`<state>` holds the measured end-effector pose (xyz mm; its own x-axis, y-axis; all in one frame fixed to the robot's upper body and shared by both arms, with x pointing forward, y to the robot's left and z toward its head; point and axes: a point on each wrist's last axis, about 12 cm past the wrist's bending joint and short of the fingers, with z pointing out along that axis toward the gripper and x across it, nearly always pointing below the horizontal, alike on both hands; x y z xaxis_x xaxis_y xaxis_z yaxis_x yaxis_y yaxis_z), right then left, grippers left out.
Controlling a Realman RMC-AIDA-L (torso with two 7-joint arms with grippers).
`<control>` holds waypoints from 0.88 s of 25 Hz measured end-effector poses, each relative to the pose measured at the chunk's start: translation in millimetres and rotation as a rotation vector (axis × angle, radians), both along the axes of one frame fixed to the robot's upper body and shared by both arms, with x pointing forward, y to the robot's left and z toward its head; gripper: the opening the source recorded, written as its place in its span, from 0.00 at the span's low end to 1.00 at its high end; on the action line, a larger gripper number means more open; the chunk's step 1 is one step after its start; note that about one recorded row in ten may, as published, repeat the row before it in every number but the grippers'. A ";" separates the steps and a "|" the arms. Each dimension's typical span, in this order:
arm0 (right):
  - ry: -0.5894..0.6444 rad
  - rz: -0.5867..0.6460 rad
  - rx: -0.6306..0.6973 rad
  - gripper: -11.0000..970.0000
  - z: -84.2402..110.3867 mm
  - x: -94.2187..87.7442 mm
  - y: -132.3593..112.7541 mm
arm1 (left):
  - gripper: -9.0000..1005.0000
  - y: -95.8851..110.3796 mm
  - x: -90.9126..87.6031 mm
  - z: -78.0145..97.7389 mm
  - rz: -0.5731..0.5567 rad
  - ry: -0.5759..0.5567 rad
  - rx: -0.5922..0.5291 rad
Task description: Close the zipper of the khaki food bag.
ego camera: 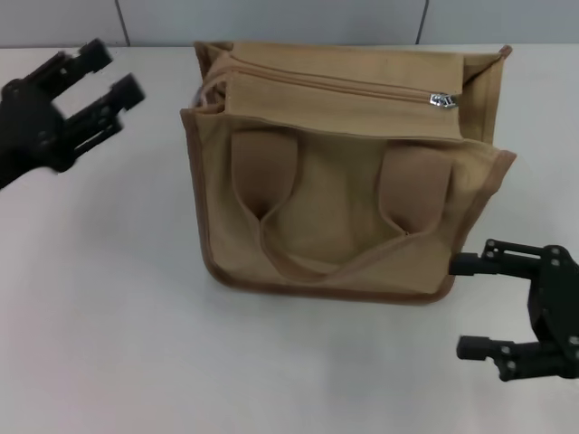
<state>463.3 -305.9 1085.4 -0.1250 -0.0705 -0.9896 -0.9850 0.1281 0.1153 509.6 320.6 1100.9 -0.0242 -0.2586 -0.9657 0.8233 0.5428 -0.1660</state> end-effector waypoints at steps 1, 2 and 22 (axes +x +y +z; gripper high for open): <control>0.008 -0.005 0.004 0.85 -2.0 0.4 2.1 | 0.59 6.0 -1.9 3.7 -0.031 0.012 0.020; 0.008 -0.005 0.004 0.85 -2.0 0.4 2.1 | 0.63 10.9 -3.9 7.6 -0.066 0.020 0.032; 0.036 0.012 0.030 0.85 -18.1 -0.9 29.8 | 0.83 -57.8 -42.8 -30.2 -0.593 0.119 0.259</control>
